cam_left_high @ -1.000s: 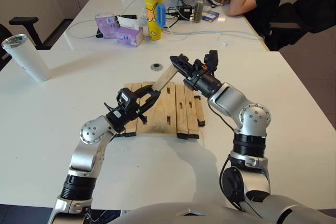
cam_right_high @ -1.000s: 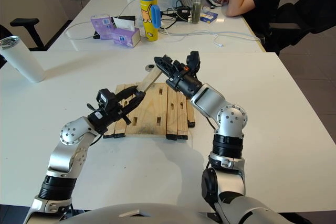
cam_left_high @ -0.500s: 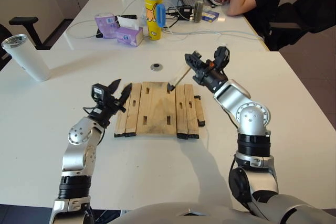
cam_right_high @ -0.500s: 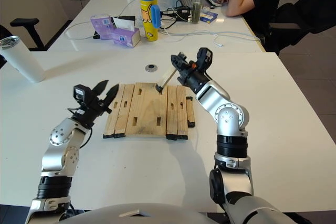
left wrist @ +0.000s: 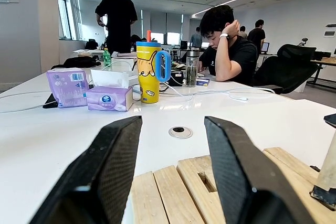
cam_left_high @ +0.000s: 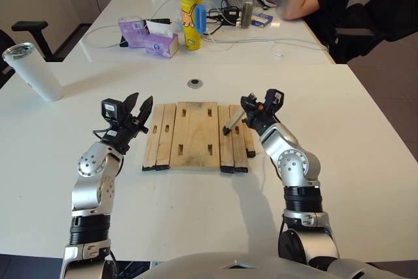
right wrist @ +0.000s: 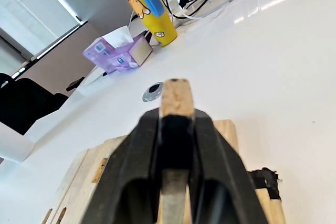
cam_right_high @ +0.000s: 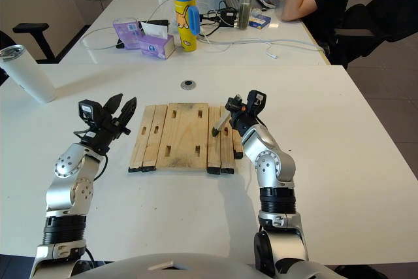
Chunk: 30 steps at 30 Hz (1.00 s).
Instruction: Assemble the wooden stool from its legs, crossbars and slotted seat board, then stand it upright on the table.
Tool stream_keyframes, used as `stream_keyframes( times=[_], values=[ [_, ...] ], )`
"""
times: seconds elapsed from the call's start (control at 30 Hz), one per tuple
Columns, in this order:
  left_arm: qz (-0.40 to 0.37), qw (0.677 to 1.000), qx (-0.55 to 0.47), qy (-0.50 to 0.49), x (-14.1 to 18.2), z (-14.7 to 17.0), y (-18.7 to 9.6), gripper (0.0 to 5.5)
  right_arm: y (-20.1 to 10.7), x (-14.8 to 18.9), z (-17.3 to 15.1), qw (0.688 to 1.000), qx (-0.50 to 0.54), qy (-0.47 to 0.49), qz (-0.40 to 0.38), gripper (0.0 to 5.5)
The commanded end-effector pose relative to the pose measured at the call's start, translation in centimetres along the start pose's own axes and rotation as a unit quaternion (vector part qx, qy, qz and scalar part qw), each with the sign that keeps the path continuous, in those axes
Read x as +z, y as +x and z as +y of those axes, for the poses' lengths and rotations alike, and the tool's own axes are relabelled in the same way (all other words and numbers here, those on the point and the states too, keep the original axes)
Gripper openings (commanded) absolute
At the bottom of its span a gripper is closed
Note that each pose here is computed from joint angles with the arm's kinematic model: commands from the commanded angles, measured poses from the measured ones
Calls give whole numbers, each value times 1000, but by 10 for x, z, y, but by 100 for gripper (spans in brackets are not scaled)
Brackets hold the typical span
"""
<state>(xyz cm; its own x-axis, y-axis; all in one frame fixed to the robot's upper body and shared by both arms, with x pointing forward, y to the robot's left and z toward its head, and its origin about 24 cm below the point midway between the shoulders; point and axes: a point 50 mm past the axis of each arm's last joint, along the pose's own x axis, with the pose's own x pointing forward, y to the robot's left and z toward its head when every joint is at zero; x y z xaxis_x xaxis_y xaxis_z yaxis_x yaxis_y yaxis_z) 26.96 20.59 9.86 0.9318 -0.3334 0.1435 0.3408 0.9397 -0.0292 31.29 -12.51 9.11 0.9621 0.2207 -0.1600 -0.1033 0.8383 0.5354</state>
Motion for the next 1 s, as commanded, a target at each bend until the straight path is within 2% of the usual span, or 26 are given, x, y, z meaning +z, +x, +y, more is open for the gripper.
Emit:
stream_keyframes(
  times=[0.03,0.17,0.4,0.67,0.7,0.73,0.9,1.0],
  values=[
    [1,1000,-4,7,3,2,3,220,2,-15,-22,997,-53,-55,30,43],
    [1,1000,-3,8,3,2,3,220,2,-18,-32,986,-69,-147,37,43],
    [1,1000,-4,9,2,0,3,220,-3,-33,-40,970,-41,-239,28,43],
    [-1,1000,-7,12,3,-1,4,220,-11,-53,-49,961,-15,-275,24,43],
    [-2,1000,-7,12,2,-1,3,220,-10,-51,-47,961,-11,-276,20,43],
    [-2,1000,-6,11,2,-1,3,220,-8,-48,-44,961,-4,-276,13,82],
    [-3,1000,-6,12,2,-2,3,220,-2,-13,-18,950,21,-305,-63,160],
    [-4,1000,-5,13,2,-2,4,220,2,21,7,939,31,-315,-135,165]
  ],
)
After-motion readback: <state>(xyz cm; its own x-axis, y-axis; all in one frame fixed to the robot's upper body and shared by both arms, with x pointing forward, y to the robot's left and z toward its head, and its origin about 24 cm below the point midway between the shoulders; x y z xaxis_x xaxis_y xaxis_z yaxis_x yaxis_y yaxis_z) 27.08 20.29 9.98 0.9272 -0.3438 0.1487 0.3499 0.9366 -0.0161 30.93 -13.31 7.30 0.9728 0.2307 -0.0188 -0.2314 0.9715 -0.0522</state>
